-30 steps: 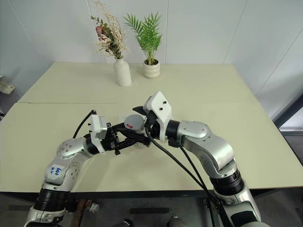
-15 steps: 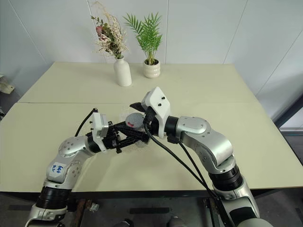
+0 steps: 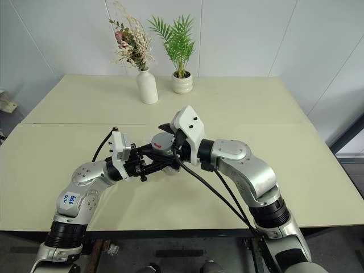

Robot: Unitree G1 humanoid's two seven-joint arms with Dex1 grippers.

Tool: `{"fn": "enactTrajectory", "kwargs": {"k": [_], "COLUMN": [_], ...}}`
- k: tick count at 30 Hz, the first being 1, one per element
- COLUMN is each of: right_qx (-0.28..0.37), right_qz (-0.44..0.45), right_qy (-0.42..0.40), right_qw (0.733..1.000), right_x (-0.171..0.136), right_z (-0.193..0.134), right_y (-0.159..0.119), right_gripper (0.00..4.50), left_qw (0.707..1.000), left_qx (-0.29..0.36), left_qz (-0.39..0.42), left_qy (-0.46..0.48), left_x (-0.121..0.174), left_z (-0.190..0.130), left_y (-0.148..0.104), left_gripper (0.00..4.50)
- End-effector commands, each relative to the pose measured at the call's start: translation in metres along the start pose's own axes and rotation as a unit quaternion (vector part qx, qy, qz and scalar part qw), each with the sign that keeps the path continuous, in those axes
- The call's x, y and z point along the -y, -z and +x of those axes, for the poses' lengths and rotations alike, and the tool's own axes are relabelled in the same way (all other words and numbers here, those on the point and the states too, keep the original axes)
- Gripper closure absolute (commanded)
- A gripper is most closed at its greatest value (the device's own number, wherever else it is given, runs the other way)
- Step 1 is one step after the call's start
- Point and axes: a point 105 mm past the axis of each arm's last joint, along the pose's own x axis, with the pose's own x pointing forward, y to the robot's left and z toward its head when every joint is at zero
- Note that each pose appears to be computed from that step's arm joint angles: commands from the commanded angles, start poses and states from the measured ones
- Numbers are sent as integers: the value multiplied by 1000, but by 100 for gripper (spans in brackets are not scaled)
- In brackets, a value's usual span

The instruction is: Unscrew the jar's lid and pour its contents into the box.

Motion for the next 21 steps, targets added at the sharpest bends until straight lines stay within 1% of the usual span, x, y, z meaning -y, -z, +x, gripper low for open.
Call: {"fn": "enactTrajectory", "kwargs": {"k": [1, 2, 3, 9, 12, 16, 21], "right_qx": [30, 31, 32, 41, 46, 36, 35], "right_qz": [-27, -28, -28, -29, -24, -28, -30], "right_qy": [-5, -5, -4, -18, -49, -98, -125], "right_qw": [999, 999, 999, 999, 997, 994, 991], "right_x": [-1, -1, 0, -3, -11, -22, -25], "right_z": [0, -1, -1, -4, -8, -13, -16], "right_y": [-19, -20, -20, -24, -26, -22, -23], "right_gripper": [136, 167, 184, 183, 183, 183, 183], "left_qw": [1000, 1000, 1000, 1000, 1000, 999, 998], "left_qx": [10, 7, 5, 1, 1, -7, -15], "left_qz": [12, 11, 10, 7, 0, -9, -11], "left_qy": [8, 10, 10, 11, 17, 42, 63], "left_x": [1, 2, 2, 2, 2, 3, 4], "left_z": [1, 1, 0, -2, -4, -8, -12], "left_y": [-8, -7, -6, -4, -4, -4, -4], "left_gripper": [237, 237, 237, 237, 237, 237, 237]}}
